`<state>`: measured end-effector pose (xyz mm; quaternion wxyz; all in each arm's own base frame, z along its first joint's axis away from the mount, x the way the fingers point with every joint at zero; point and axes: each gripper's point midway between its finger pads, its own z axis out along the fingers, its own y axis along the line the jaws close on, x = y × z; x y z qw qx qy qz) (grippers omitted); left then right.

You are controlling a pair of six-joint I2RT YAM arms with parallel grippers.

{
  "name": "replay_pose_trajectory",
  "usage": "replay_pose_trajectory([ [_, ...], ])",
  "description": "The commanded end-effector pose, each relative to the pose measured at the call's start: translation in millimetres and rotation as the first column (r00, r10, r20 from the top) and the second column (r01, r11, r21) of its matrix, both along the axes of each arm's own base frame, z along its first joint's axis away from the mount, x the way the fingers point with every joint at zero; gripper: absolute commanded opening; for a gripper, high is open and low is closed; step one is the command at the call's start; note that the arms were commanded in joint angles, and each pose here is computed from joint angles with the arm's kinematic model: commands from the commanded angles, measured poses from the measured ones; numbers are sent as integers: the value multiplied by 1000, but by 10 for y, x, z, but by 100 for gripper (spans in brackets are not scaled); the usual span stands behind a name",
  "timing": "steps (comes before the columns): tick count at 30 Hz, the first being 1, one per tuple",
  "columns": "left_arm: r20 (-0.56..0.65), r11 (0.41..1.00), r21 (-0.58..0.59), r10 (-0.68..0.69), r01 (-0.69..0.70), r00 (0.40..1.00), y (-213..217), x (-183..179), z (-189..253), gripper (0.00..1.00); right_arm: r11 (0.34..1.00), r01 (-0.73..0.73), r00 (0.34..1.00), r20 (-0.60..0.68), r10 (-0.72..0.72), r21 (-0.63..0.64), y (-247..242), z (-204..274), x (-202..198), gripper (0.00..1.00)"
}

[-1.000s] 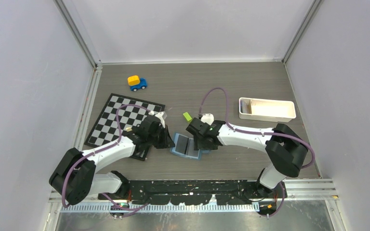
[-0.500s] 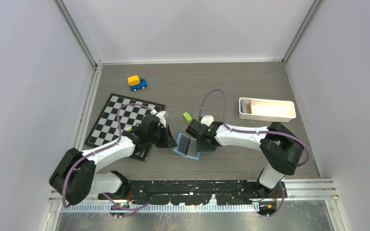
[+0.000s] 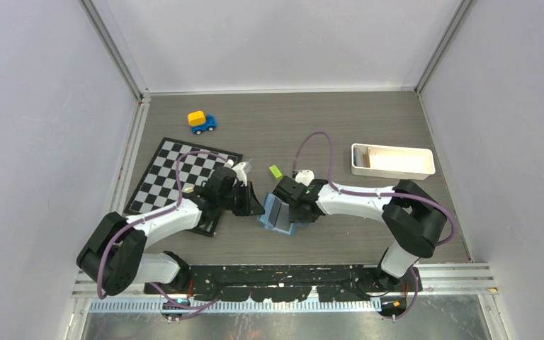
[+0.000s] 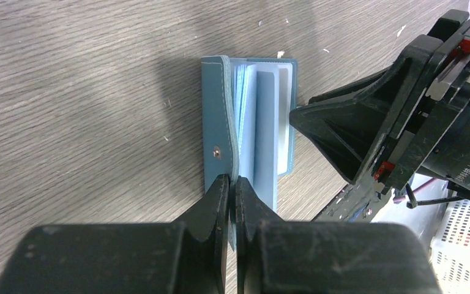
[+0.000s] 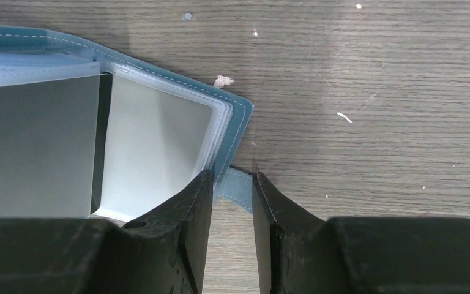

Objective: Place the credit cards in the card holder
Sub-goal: Insert the credit card into the card holder.

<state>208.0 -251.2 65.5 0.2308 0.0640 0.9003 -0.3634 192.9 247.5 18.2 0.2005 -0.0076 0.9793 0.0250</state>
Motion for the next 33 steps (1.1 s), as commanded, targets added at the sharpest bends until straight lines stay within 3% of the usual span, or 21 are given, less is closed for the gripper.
replay_pose_trajectory([
  [1, 10, 999, -33, -22, 22, 1000, -140, 41, 58, 0, 999, 18, 999, -30, -19, -30, -58, -226, -67, 35],
  [7, 10, 997, 57, 44, -44, 999, 20, 85, -19, 0, 999, 30, 999, -10, -30, -29, -92, -188, -56, 35],
  [21, -29, 1000, 20, 2, -2, 1000, -177, 49, -100, 0, 998, 55, 999, 2, -55, -23, -141, -193, -59, 35],
  [33, -14, 983, 153, 108, -105, 994, 98, 101, -194, 0, 994, 113, 992, 53, -113, -1, -341, -42, -20, 36],
])
